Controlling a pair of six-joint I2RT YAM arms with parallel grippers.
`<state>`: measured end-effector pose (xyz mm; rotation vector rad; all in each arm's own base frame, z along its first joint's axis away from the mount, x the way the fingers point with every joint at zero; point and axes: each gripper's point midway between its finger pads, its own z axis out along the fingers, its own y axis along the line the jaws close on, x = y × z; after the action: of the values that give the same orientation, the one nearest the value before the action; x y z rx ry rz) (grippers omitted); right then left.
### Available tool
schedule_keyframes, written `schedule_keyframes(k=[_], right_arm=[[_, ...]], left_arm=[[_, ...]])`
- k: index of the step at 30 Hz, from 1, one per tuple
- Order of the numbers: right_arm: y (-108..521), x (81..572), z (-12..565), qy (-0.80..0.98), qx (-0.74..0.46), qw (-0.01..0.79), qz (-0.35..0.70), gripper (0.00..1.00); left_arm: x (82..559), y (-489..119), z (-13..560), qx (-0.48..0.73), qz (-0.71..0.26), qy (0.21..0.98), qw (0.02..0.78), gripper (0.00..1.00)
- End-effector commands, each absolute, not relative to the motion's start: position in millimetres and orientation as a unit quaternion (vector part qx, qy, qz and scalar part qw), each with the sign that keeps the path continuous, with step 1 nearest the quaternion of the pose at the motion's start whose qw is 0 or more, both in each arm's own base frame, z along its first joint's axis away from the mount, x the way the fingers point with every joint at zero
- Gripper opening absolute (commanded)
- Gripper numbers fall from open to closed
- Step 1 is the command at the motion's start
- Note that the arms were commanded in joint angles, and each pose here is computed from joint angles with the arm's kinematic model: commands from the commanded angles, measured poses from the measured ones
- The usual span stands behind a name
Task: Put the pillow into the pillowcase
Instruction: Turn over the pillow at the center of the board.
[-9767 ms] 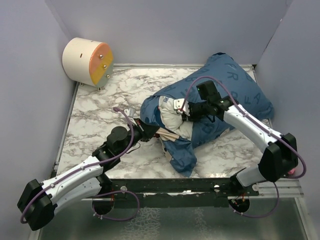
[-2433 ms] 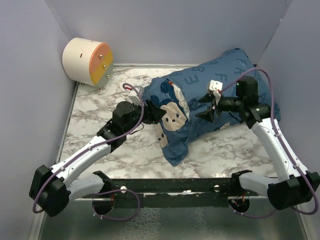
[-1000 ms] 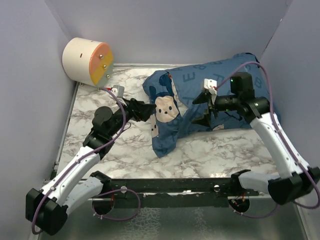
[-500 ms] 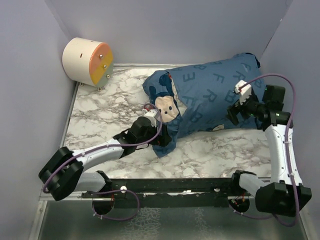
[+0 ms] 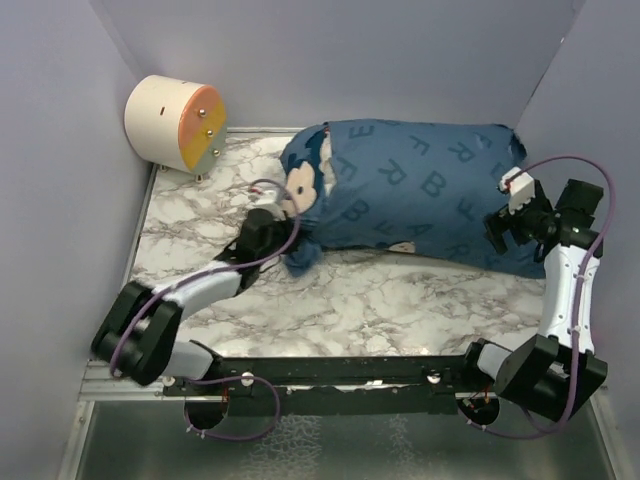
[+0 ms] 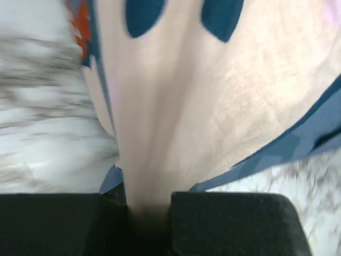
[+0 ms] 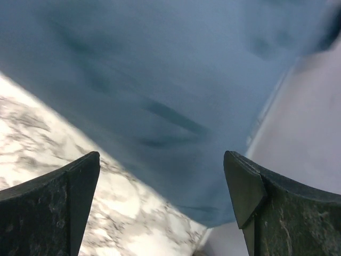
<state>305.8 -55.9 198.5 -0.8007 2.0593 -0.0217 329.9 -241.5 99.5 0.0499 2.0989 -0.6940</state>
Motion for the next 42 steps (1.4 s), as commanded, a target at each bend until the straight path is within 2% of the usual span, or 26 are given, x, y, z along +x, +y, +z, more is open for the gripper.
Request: schedule_keyframes(k=[1, 5, 11, 14, 16, 21, 22, 23, 24, 25, 26, 27, 29, 32, 34, 36, 38, 40, 42], right_arm=[[-109.7, 315.0, 209.6, 0.832, -0.309, 0.459, -0.036, 0.98], [-117.7, 314.1, 183.8, 0.842, -0.311, 0.441, 0.01, 0.98], [-44.2, 270.0, 148.7, 0.819, -0.33, 0.427, 0.195, 0.98], [-10.7, 247.3, 141.6, 0.801, -0.352, 0.417, 0.248, 0.98], [-0.1, 243.5, 131.3, 0.803, -0.369, 0.401, 0.242, 0.98], [-24.8, 284.7, 92.3, 0.854, -0.339, 0.376, 0.118, 0.96], [-30.0, 291.4, 88.2, 0.86, -0.332, 0.37, 0.114, 0.9], [-33.1, 295.8, 85.2, 0.865, -0.327, 0.362, 0.117, 0.73], [-33.7, 299.6, 87.2, 0.865, -0.329, 0.357, 0.124, 0.44], [-32.3, 302.1, 94.0, 0.863, -0.333, 0.356, 0.133, 0.2], [-29.3, 305.5, 111.0, 0.853, -0.343, 0.367, 0.138, 0.06], [-27.4, 313.5, 142.6, 0.835, -0.361, 0.395, 0.129, 0.01], [-20.6, 320.9, 217.4, 0.793, -0.386, 0.462, 0.096, 0.01], [-3.3, 313.3, 361.6, 0.707, -0.409, 0.576, 0.031, 0.01], [9.1, 299.8, 443.3, 0.657, -0.416, 0.629, 0.003, 0.01], [12.5, 294.6, 500.3, 0.63, -0.402, 0.665, -0.016, 0.01], [8.6, 298.8, 536.6, 0.615, -0.379, 0.691, -0.032, 0.01], [1.1, 310.6, 550.9, 0.613, -0.353, 0.706, -0.036, 0.01], [-5.7, 327.1, 543.2, 0.626, -0.336, 0.704, -0.02, 0.01]], left_arm=[[334.2, -139.5, 150.5, -0.109, -0.246, 0.811, 0.52, 0.0], [314.8, -121.4, 175.0, -0.112, -0.255, 0.798, 0.534, 0.0], [296.4, -138.4, 178.4, -0.08, -0.302, 0.802, 0.509, 0.0], [291.0, -142.0, 182.3, -0.07, -0.311, 0.803, 0.503, 0.0], [288.3, -142.3, 188.1, -0.062, -0.312, 0.802, 0.506, 0.0], [284.1, -139.6, 202.1, -0.053, -0.307, 0.799, 0.515, 0.0], [283.5, -139.7, 205.6, -0.052, -0.308, 0.798, 0.516, 0.0], [283.1, -141.1, 212.0, -0.049, -0.312, 0.795, 0.518, 0.0], [282.9, -142.3, 218.2, -0.045, -0.315, 0.793, 0.519, 0.0], [283.7, -143.5, 230.4, -0.038, -0.318, 0.789, 0.525, 0.0], [284.4, -145.3, 246.5, -0.029, -0.322, 0.782, 0.532, 0.0], [285.4, -146.2, 264.4, -0.017, -0.321, 0.777, 0.542, 0.0], [288.3, -144.7, 314.4, 0.004, -0.315, 0.756, 0.574, 0.0], [287.2, -136.5, 407.5, 0.028, -0.298, 0.708, 0.64, 0.0], [280.4, -128.7, 470.1, 0.035, -0.289, 0.668, 0.685, 0.0], [275.4, -124.0, 517.7, 0.041, -0.283, 0.637, 0.715, 0.0], [274.0, -122.1, 546.5, 0.047, -0.277, 0.62, 0.732, 0.0], [283.4, -121.2, 552.2, 0.047, -0.265, 0.625, 0.733, 0.01], [300.9, -123.6, 537.9, 0.041, -0.255, 0.643, 0.721, 0.12]])
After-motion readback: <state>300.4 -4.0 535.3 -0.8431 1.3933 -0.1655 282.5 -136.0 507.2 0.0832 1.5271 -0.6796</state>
